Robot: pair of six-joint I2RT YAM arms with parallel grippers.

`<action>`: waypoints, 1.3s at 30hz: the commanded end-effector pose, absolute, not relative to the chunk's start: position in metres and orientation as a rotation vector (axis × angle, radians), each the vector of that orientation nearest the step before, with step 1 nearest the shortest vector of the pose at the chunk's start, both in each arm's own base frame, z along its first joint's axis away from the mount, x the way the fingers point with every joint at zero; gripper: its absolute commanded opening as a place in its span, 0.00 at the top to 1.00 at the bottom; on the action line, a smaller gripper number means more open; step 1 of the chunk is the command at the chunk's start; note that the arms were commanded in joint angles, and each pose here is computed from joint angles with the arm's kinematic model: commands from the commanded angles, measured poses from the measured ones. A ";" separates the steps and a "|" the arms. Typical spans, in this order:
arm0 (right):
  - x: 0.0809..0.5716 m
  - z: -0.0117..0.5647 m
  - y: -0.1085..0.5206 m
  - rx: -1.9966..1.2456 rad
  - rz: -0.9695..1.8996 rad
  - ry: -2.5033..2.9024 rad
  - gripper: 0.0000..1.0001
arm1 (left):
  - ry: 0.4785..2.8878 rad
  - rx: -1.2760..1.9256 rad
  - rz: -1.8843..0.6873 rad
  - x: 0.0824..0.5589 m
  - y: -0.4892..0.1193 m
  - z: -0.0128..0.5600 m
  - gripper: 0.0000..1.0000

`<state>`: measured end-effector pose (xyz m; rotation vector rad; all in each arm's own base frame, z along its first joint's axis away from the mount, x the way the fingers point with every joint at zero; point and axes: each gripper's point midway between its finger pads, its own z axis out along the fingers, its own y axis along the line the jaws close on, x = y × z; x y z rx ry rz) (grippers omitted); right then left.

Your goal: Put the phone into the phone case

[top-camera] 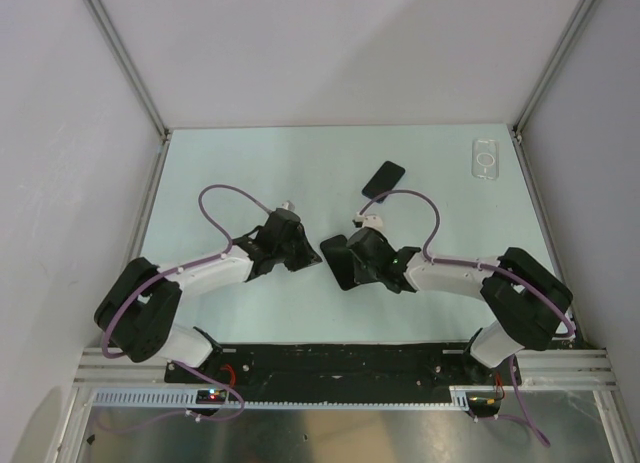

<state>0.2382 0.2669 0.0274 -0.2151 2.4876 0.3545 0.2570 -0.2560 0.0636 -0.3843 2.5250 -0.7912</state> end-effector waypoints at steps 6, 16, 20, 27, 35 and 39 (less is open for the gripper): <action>0.248 0.057 0.277 -0.310 0.349 2.401 0.60 | 2.458 -0.366 -0.797 0.263 -0.248 0.081 0.97; 0.282 0.084 0.302 -0.514 0.373 2.210 0.01 | 2.395 -0.412 -0.786 0.259 -0.221 0.097 0.62; 0.285 0.073 0.308 -0.610 0.406 2.218 0.01 | 2.374 -0.431 -0.783 0.260 -0.210 0.102 0.38; 0.296 0.060 0.319 -0.716 0.431 2.221 0.00 | 2.352 -0.430 -0.786 0.260 -0.201 0.110 0.17; 0.286 0.037 0.317 -0.756 0.407 2.312 0.00 | 2.352 -0.427 -0.788 0.261 -0.198 0.111 0.13; 0.286 0.026 0.306 -0.694 0.323 2.363 0.00 | 2.352 -0.424 -0.793 0.261 -0.198 0.112 0.13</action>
